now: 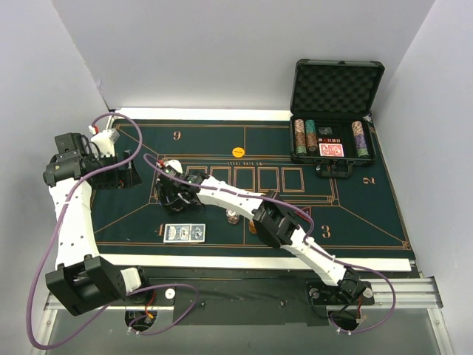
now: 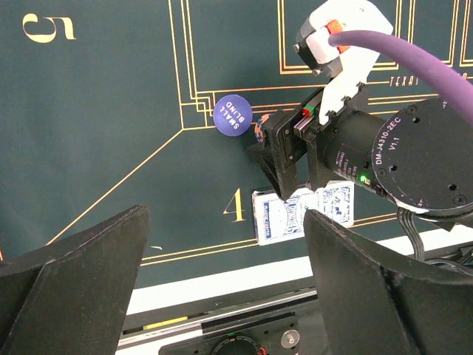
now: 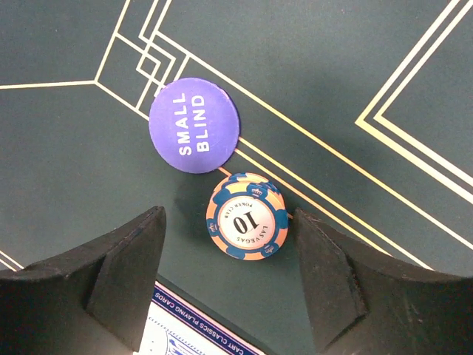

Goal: Distribute texas hold em gaming equipment

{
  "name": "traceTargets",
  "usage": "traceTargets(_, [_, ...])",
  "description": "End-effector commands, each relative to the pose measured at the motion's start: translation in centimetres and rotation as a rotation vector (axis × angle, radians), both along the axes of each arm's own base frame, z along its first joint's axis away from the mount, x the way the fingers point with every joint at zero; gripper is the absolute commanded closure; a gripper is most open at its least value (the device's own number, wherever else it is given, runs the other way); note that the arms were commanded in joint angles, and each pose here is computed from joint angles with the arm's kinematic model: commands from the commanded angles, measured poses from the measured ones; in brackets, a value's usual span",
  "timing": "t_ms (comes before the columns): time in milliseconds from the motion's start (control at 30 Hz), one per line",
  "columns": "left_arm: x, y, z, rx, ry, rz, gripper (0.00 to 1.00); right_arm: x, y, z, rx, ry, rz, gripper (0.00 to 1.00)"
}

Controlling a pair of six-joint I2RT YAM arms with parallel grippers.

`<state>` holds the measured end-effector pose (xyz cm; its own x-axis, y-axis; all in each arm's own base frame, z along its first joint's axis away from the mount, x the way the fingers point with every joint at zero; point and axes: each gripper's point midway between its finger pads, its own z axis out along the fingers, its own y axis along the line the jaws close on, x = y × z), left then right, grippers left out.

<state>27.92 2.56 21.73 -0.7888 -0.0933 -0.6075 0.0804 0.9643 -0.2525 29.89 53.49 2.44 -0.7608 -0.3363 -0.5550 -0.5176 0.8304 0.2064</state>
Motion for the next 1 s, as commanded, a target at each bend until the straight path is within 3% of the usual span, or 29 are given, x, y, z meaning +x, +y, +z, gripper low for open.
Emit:
traceTargets(0, [0.0,0.0,0.8,0.016,-0.048,-0.023,0.04,0.7,-1.1,1.7,-0.025,-0.044,-0.018,0.33])
traceTargets(167, [-0.2,0.0,1.1,0.027,-0.054,-0.024,0.04,1.5,-2.9,8.1,0.004,-0.13,-0.031,0.28])
traceTargets(367, [-0.7,0.1,1.5,0.039,-0.054,-0.042,0.04,1.2,-8.9,13.6,-0.053,-0.215,-0.071,0.21])
traceTargets(667, [-1.5,0.0,0.4,0.04,-0.019,-0.053,0.04,-2.4,-19.9,10.2,-0.259,-0.198,-0.155,0.09])
traceTargets(967, [-1.7,-0.3,0.3,0.025,-0.019,-0.044,0.04,-3.5,-21.5,6.8,-0.294,-0.138,-0.164,0.06])
